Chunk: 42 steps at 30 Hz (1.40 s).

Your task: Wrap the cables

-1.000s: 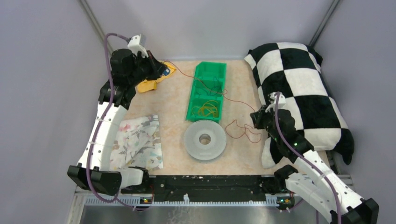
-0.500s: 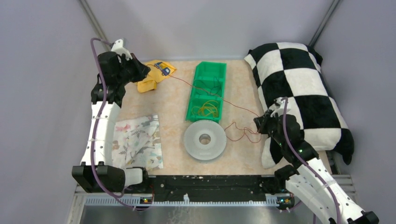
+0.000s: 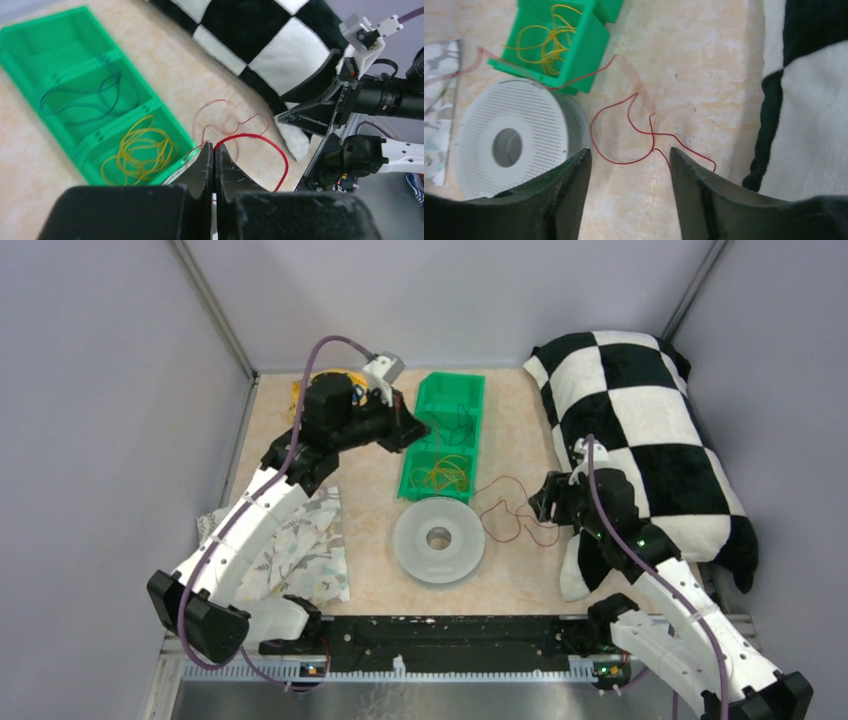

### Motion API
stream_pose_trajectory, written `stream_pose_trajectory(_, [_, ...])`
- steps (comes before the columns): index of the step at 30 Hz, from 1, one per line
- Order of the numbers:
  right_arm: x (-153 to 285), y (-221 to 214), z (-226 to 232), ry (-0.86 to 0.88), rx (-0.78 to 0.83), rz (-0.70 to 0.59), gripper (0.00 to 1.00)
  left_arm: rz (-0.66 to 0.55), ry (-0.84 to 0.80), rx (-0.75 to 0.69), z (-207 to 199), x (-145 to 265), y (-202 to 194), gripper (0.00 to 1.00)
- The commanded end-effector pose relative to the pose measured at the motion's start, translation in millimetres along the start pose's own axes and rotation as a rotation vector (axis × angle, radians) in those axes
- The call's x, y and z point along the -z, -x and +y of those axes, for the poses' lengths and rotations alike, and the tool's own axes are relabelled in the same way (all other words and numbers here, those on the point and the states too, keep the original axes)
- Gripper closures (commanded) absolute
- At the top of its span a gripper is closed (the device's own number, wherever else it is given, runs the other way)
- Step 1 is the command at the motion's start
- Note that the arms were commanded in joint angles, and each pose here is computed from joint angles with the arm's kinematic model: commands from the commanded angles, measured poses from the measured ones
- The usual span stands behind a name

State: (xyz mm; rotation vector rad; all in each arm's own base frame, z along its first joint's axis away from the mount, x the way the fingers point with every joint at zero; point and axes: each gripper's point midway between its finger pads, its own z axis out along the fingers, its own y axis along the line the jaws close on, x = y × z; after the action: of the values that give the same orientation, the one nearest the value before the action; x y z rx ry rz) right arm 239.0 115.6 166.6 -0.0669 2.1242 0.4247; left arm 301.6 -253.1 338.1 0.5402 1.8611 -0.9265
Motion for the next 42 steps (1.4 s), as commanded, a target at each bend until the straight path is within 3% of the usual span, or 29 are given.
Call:
stream_pose_trajectory(1, [37.8, 61.9, 47.6, 0.225, 0.057, -0.172, 0.33, -0.103, -0.057, -0.176, -55.2, -11.8, 42.9, 1.00])
stream_pose_trajectory(5, [58.4, 99.8, 77.4, 0.351, 0.040, -0.266, 0.21, -0.096, -0.012, -0.234, -67.7, -28.9, 41.3, 1.00])
stream_pose_trajectory(11, [73.6, 140.2, 131.7, 0.618, -0.060, -0.340, 0.18, -0.089, 0.027, -0.169, -86.1, -46.7, 50.2, 1.00])
stream_pose_trajectory(26, [86.7, 149.5, 183.3, 0.851, 0.049, -0.385, 0.17, -0.081, -0.014, -0.172, -95.2, -56.3, 49.8, 1.00])
stream_pose_trajectory(27, [83.5, 152.2, 182.6, 0.839, 0.042, -0.390, 0.20, -0.077, -0.017, -0.174, -95.7, -56.3, 48.7, 1.00])
stream_pose_trajectory(31, [70.4, 161.3, 177.3, 0.776, 0.013, -0.406, 0.49, -0.075, -0.029, -0.173, -97.8, -55.0, 47.1, 1.00])
stream_pose_trajectory(42, [64.5, 169.4, 183.3, 0.802, -0.023, -0.419, 0.51, -0.039, -0.016, -0.171, -91.5, -52.5, 31.5, 1.00])
